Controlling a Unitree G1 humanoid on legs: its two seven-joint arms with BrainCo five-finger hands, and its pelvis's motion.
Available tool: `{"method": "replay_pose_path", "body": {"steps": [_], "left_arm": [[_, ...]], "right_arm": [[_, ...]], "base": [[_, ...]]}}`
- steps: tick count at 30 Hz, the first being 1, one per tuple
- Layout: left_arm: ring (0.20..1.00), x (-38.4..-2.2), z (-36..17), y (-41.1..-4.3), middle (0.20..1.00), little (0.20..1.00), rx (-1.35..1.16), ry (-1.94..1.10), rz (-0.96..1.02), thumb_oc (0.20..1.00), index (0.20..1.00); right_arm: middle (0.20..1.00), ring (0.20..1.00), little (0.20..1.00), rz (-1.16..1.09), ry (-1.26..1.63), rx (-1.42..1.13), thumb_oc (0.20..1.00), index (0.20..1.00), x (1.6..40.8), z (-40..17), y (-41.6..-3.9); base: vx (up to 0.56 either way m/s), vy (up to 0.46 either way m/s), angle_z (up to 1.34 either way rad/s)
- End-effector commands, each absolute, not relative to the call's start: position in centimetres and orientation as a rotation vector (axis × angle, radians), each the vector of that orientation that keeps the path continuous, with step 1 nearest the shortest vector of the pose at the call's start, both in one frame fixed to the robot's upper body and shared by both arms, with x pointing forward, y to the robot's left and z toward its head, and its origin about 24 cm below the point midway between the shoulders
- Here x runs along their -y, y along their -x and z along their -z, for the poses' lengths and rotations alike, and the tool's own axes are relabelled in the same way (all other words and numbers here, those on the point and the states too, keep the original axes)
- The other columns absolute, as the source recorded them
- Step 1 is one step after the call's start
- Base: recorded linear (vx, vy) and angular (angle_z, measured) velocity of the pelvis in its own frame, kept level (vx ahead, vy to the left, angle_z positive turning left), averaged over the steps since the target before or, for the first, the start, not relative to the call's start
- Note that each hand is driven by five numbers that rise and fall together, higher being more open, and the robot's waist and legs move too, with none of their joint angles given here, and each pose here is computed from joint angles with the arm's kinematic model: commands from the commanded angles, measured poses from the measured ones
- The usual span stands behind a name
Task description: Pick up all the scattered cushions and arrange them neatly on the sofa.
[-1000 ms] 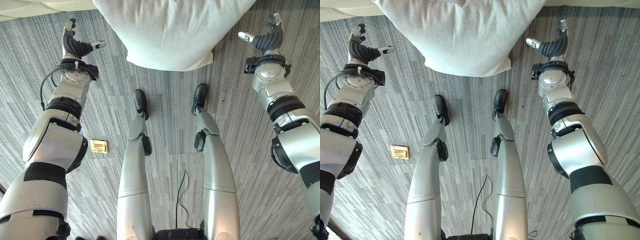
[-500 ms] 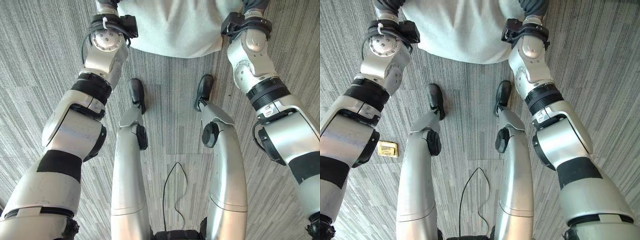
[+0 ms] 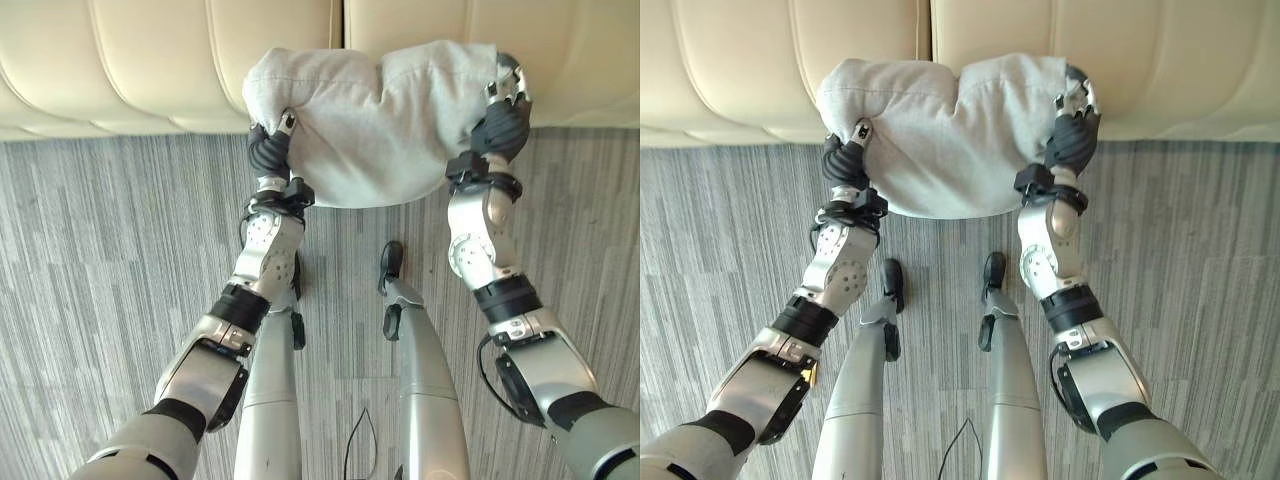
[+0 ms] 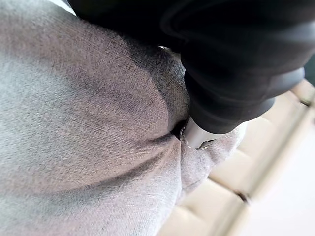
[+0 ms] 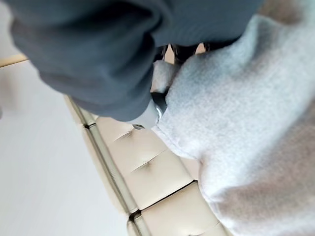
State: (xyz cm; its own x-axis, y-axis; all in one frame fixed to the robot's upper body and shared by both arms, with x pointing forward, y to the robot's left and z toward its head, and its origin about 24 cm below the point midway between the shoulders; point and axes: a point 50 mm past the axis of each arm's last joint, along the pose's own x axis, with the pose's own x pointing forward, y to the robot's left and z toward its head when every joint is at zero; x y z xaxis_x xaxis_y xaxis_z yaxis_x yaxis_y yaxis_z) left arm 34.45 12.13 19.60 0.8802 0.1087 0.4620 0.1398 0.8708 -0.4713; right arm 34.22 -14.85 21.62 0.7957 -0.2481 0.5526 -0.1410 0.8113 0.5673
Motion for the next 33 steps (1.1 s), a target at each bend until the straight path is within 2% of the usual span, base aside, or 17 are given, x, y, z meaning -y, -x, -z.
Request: {"method": "replay_pose_path", "body": {"steps": [1, 7, 17, 33], "left_arm": [[0.200, -8.0, -26.6, -31.7, 0.200, 0.200, 0.860, 0.369, 0.298, 0.200, 0.200], [0.200, -11.4, -20.0, -28.9, 0.200, 0.200, 0.761, 0.273, 0.218, 0.200, 0.200], [0.200, -13.7, -14.6, -24.8, 0.200, 0.200, 0.556, 0.352, 0.186, 0.200, 0.200], [0.200, -15.7, -11.6, -23.4, 0.200, 0.200, 0.432, 0.350, 0.073, 0.200, 0.200]], "right_arm": [[0.200, 0.200, 0.200, -0.234, -0.535, 0.839, 0.200, 0.200, 9.9, -25.6, -32.7], [0.200, 0.200, 0.200, -0.220, -0.433, 0.701, 0.200, 0.200, 12.5, -18.7, -29.3], [0.200, 0.200, 0.200, -0.223, -0.427, 0.595, 0.200, 0.200, 14.2, -14.9, -24.7], [0.200, 0.200, 0.200, -0.216, -0.384, 0.469, 0.200, 0.200, 15.4, -12.2, -23.4]], "base": [[0.08, -0.018, -0.03], [0.14, -0.020, -0.06], [0.16, -0.033, -0.05], [0.03, -0.158, -0.03]]}}
